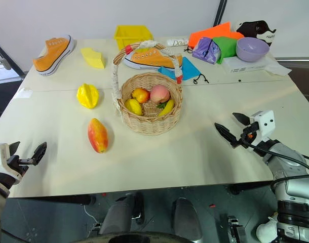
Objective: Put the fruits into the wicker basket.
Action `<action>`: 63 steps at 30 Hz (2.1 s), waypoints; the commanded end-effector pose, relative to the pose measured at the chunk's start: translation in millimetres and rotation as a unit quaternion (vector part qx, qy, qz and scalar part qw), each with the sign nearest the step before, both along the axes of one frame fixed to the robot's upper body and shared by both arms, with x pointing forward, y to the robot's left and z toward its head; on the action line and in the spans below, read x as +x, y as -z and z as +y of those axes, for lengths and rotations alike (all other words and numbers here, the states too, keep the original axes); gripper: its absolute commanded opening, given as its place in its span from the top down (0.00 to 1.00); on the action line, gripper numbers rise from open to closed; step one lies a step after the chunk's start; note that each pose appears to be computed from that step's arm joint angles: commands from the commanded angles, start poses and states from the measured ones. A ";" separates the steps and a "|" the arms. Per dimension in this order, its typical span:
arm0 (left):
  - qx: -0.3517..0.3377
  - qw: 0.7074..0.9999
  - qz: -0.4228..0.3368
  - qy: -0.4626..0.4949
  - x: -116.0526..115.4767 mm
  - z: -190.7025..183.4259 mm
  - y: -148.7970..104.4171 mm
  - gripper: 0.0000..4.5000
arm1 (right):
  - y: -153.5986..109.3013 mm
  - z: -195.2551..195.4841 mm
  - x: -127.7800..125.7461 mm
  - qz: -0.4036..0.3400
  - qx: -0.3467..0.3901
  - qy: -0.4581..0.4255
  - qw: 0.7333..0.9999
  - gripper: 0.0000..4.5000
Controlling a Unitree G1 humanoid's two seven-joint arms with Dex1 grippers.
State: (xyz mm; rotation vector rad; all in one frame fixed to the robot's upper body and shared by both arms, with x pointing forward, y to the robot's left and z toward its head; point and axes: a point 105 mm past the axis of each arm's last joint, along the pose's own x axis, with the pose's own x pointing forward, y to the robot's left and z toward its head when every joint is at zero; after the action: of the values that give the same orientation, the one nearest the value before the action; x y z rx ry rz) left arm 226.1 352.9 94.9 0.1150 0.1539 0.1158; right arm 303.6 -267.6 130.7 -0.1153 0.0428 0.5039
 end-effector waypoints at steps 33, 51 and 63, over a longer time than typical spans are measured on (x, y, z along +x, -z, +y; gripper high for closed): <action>0.046 0.996 -0.009 0.071 184.1 -117.9 -78.9 0.00 | -49.9 154.1 -72.2 -0.036 -0.050 -0.324 0.944 0.01; 0.057 0.995 -0.083 -0.016 168.5 -74.8 -106.6 0.99 | -45.0 148.4 -66.0 -0.056 -0.070 -0.306 0.948 0.00; -0.013 0.898 -0.105 0.427 29.7 -150.9 -152.5 0.99 | -47.2 124.8 -41.7 -0.053 -0.074 -0.274 0.957 0.00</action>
State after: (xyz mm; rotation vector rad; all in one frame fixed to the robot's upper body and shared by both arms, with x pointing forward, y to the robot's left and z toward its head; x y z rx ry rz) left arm 270.8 231.4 237.1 0.1214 -0.1050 -0.5909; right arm 259.4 -139.2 167.0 -0.2781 -0.0125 1.0614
